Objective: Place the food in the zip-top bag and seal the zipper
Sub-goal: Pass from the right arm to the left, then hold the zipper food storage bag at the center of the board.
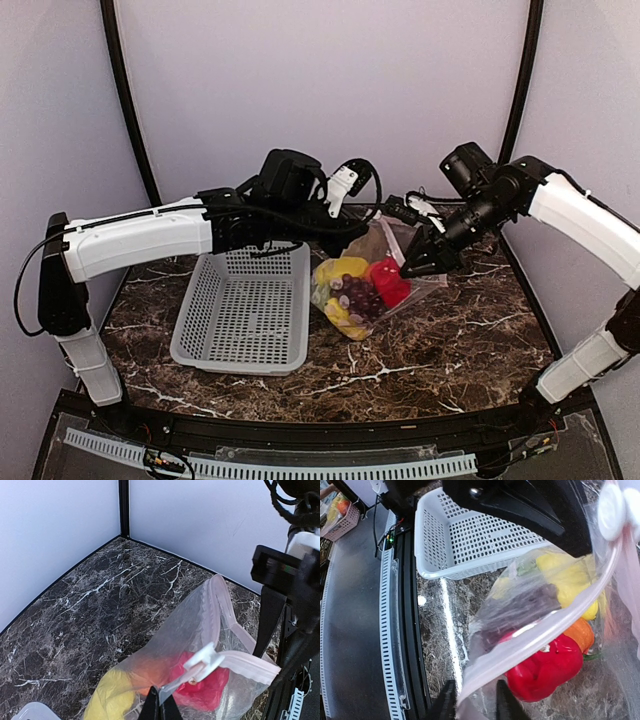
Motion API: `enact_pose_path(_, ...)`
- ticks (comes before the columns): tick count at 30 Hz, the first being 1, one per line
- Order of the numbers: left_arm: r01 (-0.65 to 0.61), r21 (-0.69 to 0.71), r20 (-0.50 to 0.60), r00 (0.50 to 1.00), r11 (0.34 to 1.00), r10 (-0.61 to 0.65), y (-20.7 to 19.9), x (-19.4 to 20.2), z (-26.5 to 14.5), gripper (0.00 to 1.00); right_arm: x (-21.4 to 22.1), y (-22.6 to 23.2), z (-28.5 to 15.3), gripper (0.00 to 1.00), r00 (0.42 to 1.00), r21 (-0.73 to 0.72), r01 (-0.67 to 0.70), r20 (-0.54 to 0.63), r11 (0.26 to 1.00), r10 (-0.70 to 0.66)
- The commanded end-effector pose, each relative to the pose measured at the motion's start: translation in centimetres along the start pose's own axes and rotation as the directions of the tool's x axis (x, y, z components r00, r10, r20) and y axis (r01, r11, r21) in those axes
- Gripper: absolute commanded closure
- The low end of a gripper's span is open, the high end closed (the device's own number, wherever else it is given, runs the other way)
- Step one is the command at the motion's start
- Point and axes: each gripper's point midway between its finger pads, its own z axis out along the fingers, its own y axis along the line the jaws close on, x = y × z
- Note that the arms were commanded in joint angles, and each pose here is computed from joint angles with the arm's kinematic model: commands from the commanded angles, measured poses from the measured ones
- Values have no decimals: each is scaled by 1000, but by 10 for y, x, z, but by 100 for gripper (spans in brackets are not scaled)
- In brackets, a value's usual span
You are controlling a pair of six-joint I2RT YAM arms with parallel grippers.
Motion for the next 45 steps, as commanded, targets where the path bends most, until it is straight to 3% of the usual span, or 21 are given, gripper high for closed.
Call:
enact_pose_path(1, -21, -19, 26, 999, 1000, 22, 4, -12, -12, 99, -10, -23, 5, 99, 1000, 87, 15, -7, 996, -14)
enact_pose_path(6, -53, -24, 5, 999, 998, 53, 13, -7, -27, 96, -33, 6, -41, 100, 973, 141, 214, 58, 967, -223)
enact_pose_path(9, -103, 58, 32, 994, 993, 101, 6, -12, -42, 57, -40, 20, -60, 100, 941, 187, 301, 99, 935, -322)
enact_pose_path(11, -149, 107, 69, 988, 983, 142, -3, -11, -50, 40, -36, 20, -58, 100, 944, 171, 304, 80, 937, -321)
enact_pose_path(13, -159, 107, 105, 983, 981, 148, -3, -11, -54, 29, -30, 18, -53, 100, 949, 154, 299, 59, 942, -311)
enact_pose_path(16, -140, 123, 146, 982, 982, 122, -5, -12, -52, 23, -23, 18, -46, 100, 954, 136, 289, 44, 948, -297)
enact_pose_path(23, 31, 183, 86, 995, 983, -48, 6, -12, -22, 21, -8, 19, -46, 100, 969, 139, 245, 6, 960, -248)
enact_pose_path(28, 24, 302, 93, 994, 953, -55, -3, -3, 6, 23, 8, 22, -48, 100, 972, 172, 232, -9, 957, -234)
enact_pose_path(32, -38, 466, 187, 981, 884, -57, -18, -14, 12, 25, 5, 31, -52, 100, 972, 145, 232, 9, 962, -236)
enact_pose_path(35, -36, 626, 218, 967, 779, -130, -28, -25, 12, 32, 5, 31, -52, 100, 972, 140, 231, 6, 963, -234)
enact_pose_path(40, -50, 709, 224, 962, 704, -157, -36, -33, 11, 38, 6, 30, -49, 100, 974, 129, 225, -3, 966, -226)
enact_pose_path(45, -52, 738, 217, 962, 673, -163, -40, -37, 10, 41, 5, 28, -48, 100, 975, 131, 220, -8, 967, -221)
